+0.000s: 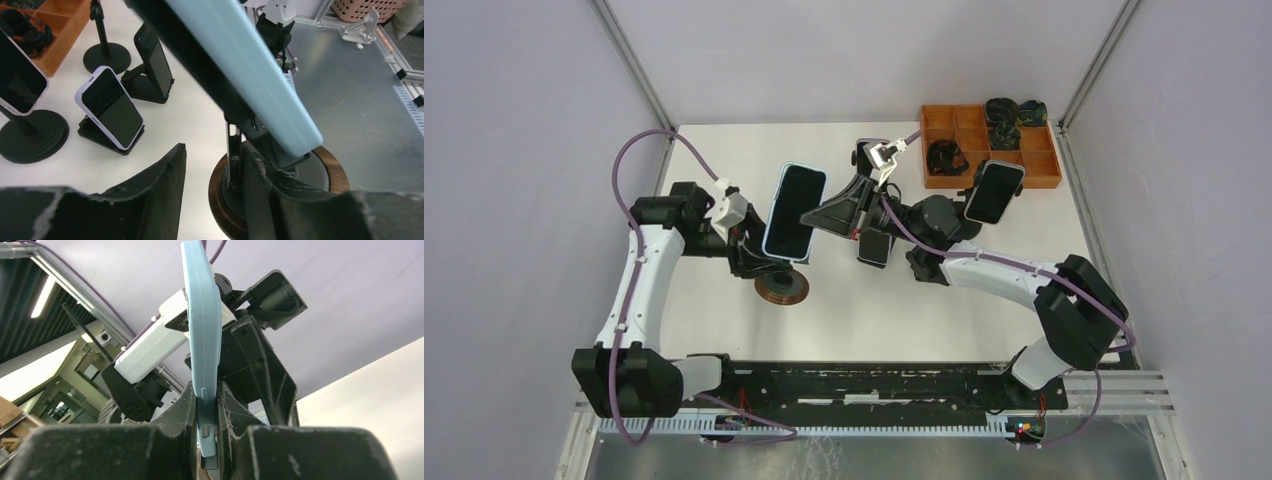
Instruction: Remove the phone from the phone stand
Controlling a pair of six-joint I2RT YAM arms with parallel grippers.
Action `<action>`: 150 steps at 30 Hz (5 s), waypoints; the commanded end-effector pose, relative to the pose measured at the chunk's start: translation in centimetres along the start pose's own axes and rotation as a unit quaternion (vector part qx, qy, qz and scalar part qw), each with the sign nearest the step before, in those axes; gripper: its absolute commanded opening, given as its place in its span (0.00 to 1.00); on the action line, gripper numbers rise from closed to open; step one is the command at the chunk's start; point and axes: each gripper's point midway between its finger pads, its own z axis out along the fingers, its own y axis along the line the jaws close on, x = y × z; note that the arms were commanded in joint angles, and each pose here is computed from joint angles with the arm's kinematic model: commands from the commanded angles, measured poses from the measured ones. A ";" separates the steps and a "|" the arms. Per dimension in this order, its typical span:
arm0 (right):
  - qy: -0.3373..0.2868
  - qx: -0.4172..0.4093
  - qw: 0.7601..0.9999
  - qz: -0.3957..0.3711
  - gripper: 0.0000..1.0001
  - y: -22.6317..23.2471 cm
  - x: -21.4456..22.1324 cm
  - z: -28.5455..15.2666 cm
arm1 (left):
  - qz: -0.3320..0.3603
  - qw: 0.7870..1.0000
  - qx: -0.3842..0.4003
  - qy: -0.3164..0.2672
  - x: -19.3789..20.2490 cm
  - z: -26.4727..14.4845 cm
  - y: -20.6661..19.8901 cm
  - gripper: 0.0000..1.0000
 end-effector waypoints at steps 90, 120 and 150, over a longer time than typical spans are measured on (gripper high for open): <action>-0.068 0.171 0.977 -0.111 0.60 -4.3 -1.6 -1.9 | 0.054 0.997 0.060 -0.014 0.0 2.0 -3.8 0.02; -0.112 0.087 0.981 -0.130 0.00 2.3 -9.0 -1.7 | 0.061 0.995 0.051 0.066 3.6 1.4 -1.6 0.02; 0.078 0.343 0.932 0.081 0.00 -12.5 14.9 -4.4 | 0.138 0.984 -0.107 0.038 -3.5 -4.6 5.0 0.02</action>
